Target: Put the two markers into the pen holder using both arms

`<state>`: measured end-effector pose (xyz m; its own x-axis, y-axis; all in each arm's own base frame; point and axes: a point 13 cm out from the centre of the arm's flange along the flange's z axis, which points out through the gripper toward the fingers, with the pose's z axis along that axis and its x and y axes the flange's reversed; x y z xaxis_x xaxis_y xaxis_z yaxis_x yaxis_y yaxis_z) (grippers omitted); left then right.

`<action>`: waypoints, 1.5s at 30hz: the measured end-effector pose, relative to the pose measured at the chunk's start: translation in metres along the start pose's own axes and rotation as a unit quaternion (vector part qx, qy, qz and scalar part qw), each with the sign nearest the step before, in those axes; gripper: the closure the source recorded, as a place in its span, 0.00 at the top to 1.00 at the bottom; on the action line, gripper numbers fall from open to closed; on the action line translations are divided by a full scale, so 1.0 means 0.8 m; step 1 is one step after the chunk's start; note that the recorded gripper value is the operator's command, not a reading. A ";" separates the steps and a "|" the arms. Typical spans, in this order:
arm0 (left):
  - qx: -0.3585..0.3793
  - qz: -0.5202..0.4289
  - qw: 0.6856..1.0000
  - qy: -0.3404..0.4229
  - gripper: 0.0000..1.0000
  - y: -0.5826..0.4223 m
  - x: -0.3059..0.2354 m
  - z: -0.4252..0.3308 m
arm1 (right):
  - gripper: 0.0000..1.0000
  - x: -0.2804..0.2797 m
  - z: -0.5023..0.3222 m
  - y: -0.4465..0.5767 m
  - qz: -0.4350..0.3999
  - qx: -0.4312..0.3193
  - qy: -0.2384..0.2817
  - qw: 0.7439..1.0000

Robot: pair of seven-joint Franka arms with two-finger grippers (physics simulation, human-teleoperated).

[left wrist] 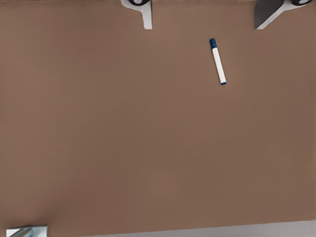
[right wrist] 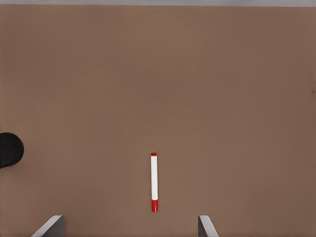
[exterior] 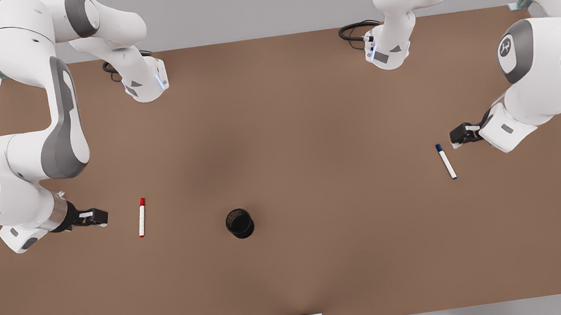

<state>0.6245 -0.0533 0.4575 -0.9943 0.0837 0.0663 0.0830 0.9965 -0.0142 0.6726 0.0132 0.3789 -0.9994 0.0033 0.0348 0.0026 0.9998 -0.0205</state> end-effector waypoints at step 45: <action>0.003 -0.080 0.994 -0.068 0.49 0.190 0.035 0.523 | 1.00 0.036 0.302 0.028 0.009 -0.002 0.098 0.995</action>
<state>0.5809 0.0971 0.0400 -0.9947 -0.0788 -0.0667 -0.0776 0.9968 -0.0212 0.6354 0.0309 0.1378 -0.9734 0.0248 0.2279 0.0208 0.9996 -0.0197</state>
